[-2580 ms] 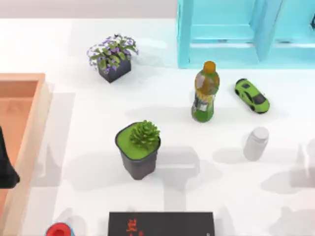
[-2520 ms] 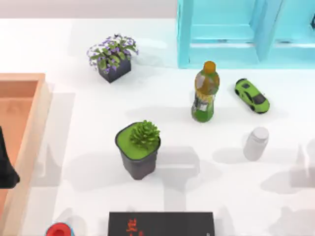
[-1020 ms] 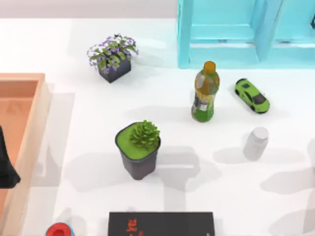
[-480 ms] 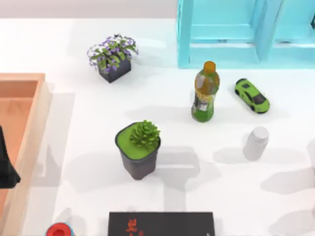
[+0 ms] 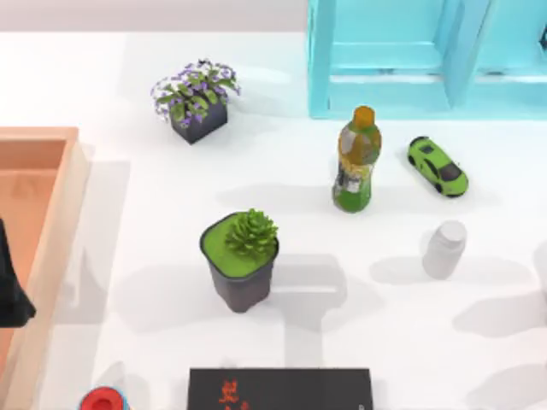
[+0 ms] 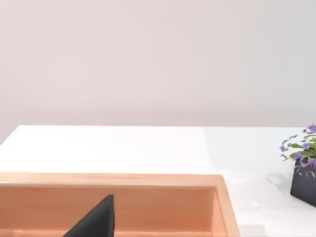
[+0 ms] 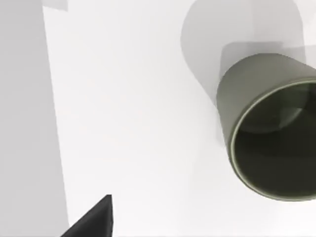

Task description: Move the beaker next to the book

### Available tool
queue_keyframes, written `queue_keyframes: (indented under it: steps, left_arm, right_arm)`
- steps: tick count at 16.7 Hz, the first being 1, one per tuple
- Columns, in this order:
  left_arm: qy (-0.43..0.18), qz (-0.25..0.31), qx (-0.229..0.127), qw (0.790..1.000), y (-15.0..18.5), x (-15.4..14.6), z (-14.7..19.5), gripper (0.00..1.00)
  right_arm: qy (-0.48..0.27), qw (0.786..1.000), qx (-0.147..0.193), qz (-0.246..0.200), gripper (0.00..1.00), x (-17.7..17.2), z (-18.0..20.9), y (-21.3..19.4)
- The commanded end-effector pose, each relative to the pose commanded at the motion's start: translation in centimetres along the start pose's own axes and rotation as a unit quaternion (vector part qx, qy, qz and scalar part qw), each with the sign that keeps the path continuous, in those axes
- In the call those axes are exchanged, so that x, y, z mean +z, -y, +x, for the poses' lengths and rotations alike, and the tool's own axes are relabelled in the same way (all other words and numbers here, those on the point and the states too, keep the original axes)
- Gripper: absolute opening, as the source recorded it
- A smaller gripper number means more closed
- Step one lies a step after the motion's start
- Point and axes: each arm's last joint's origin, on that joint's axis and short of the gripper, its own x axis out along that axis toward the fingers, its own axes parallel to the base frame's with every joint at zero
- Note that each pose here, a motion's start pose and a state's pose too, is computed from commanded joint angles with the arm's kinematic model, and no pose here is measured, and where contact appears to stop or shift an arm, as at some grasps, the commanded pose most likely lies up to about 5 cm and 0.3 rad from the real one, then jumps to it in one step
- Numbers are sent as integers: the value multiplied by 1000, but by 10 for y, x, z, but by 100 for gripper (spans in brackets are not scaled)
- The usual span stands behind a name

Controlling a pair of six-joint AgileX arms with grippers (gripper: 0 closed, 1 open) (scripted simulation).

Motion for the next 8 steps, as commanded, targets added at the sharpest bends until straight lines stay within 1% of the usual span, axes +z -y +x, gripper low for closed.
queue_keyframes:
  steps: [5,8]
  left_arm:
    - [0,0,0,1000,0,0,0,100]
    - [0,0,0,1000,0,0,0,100]
  right_arm:
    - [-6,1000,-5,0,100,-1,56,0]
    - [-2,1000,-1,0,100,2,70,-2]
